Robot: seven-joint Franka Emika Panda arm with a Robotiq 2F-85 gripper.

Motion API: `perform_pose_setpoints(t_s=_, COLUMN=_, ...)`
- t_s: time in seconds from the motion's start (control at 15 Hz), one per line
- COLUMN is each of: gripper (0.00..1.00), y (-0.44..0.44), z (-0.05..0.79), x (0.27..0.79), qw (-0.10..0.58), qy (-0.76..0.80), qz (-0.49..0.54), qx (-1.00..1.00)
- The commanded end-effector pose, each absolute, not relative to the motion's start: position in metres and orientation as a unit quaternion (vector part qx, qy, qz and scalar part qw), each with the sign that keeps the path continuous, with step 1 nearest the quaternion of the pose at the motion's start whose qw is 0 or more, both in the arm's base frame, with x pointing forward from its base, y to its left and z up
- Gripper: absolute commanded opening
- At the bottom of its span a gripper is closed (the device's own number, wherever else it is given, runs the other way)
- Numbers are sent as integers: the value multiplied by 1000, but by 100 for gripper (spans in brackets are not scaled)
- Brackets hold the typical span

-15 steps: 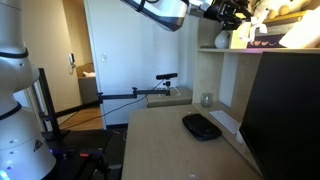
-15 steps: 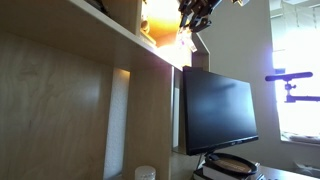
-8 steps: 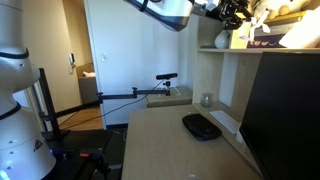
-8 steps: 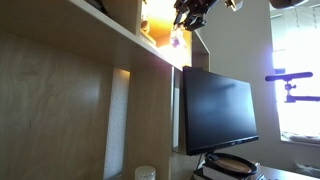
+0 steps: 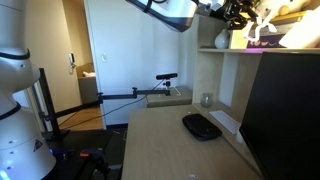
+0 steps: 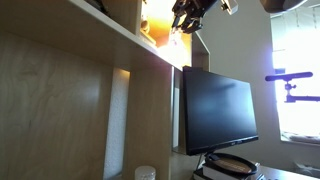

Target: Put the white object on the middle shelf

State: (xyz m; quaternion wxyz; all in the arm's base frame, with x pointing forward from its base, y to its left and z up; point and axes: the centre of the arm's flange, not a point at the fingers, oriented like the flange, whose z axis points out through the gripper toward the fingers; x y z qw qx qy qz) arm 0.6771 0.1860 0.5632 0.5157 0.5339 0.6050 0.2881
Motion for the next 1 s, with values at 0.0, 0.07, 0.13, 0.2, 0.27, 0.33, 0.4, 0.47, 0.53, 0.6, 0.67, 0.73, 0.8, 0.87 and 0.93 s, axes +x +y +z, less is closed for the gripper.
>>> perform_pose_setpoints(t_s=0.0, gripper=3, y=186, z=573, x=695, qw=524, qy=606, qz=282, qx=528)
perform_pose_setpoints(t_s=0.07, gripper=3, y=186, z=573, x=697, qw=530, qy=603, qz=278, qx=528)
perform_pose_setpoints(t_s=0.13, gripper=3, y=185, z=574, x=699, qw=531, qy=601, qz=278, qx=529)
perform_pose_setpoints(t_s=0.2, gripper=3, y=185, z=575, x=701, qw=535, qy=597, qz=278, qx=530)
perform_pose_setpoints(t_s=0.27, gripper=3, y=185, z=576, x=702, qw=535, qy=596, qz=278, qx=531)
perform_pose_setpoints(t_s=0.33, gripper=3, y=185, z=577, x=703, qw=537, qy=595, qz=276, qx=531)
perform_pose_setpoints(t_s=0.4, gripper=35, y=185, z=577, x=704, qw=538, qy=596, qz=276, qx=529)
perform_pose_setpoints(t_s=0.47, gripper=36, y=185, z=578, x=704, qw=540, qy=595, qz=270, qx=531)
perform_pose_setpoints(t_s=0.53, gripper=43, y=185, z=578, x=704, qw=542, qy=595, qz=271, qx=528)
perform_pose_setpoints(t_s=0.6, gripper=50, y=185, z=579, x=703, qw=542, qy=597, qz=271, qx=526)
perform_pose_setpoints(t_s=0.67, gripper=59, y=185, z=580, x=703, qw=544, qy=597, qz=271, qx=524)
perform_pose_setpoints(t_s=0.73, gripper=66, y=185, z=580, x=701, qw=545, qy=597, qz=273, qx=522)
perform_pose_setpoints(t_s=0.8, gripper=73, y=185, z=581, x=701, qw=546, qy=596, qz=273, qx=522)
perform_pose_setpoints(t_s=0.87, gripper=81, y=184, z=582, x=700, qw=545, qy=596, qz=275, qx=521)
perform_pose_setpoints(t_s=0.93, gripper=88, y=184, z=582, x=700, qw=544, qy=598, qz=276, qx=520)
